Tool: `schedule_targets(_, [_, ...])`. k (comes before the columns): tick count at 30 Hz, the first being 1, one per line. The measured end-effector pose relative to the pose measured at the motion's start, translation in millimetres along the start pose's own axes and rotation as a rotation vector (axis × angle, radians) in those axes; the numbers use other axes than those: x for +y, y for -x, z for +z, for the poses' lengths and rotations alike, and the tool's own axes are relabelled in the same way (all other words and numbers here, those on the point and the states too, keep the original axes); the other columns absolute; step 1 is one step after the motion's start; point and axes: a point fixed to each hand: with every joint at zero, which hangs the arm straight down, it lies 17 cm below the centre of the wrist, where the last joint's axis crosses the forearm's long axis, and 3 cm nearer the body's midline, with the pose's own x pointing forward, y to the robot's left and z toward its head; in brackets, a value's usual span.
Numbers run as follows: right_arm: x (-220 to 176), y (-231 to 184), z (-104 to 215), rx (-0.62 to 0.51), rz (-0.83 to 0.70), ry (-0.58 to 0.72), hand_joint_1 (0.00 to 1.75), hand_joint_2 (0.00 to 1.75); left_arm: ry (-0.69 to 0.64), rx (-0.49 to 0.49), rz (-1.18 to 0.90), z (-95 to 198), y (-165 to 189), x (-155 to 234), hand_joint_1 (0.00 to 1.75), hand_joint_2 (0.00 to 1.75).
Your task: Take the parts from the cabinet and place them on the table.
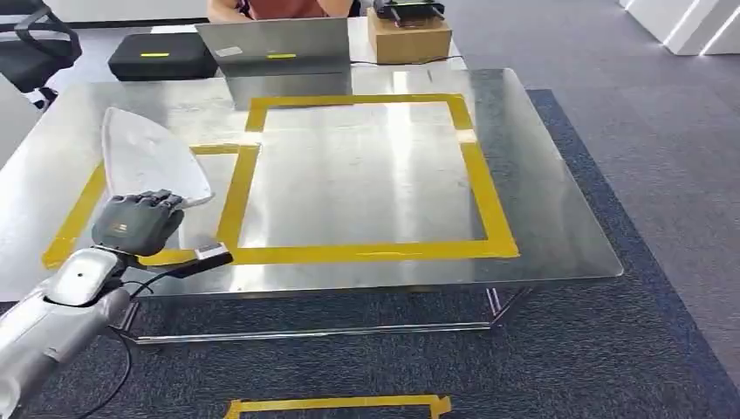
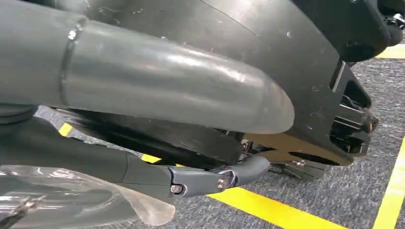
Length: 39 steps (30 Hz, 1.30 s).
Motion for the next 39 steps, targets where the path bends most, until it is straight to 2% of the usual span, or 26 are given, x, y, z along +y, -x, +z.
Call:
schedule_targets(4, [-0.7,-0.5,-0.3,0.003,0.003,-0.001,0.0,0.0,0.009,-0.011,-0.004,-2.3,-3.9,-2.1,1.75,1.75])
schedule_targets(8, [-0.7,-1.9,-1.2,0.014,0.017,-0.003,0.0,0.0,0.034,-0.084,-0.065,-6.0,-20.6,-7.8,1.75,1.75])
schedule_targets(13, [-0.7,-1.8,-1.5,0.021,0.029,-0.008,0.0,0.0,0.073,-0.115,-0.097,-6.5,-33.1,-17.7,1.75,1.75])
schedule_targets(15, [-0.7,-2.2,-1.6,0.022,0.033,-0.01,0.0,0.0,0.144,-0.103,-0.104,-6.9,-31.0,-30.0,1.75,1.75])
schedule_targets(21, [-1.4,-4.0,-2.1,0.02,0.052,-0.014,0.0,0.0,0.495,-0.058,-0.133,8.0,-17.1,-83.5,1.75,1.75])
schedule_targets(30, [-2.5,-7.8,-2.8,0.013,0.06,-0.018,0.0,0.0,0.583,-0.009,-0.176,5.3,-5.4,-88.5,1.75,1.75])
schedule_targets(31, [-2.4,-8.0,-2.8,0.013,0.061,-0.019,0.0,0.0,0.588,-0.002,-0.184,4.5,-3.0,-88.1,0.0,1.75])
schedule_targets(34, [-2.7,-8.2,-3.0,0.016,0.052,-0.017,0.0,0.0,0.589,0.025,-0.207,2.9,4.6,-86.6,0.0,1.75])
schedule_targets(35, [-3.0,-8.2,-3.1,0.018,0.051,-0.016,0.0,0.0,0.585,0.033,-0.208,2.2,5.9,-85.8,0.0,0.0])
schedule_targets(39, [-2.9,-8.3,-3.0,0.015,0.05,-0.015,0.0,0.0,0.552,0.057,-0.167,-3.1,7.5,-80.2,0.0,0.0])
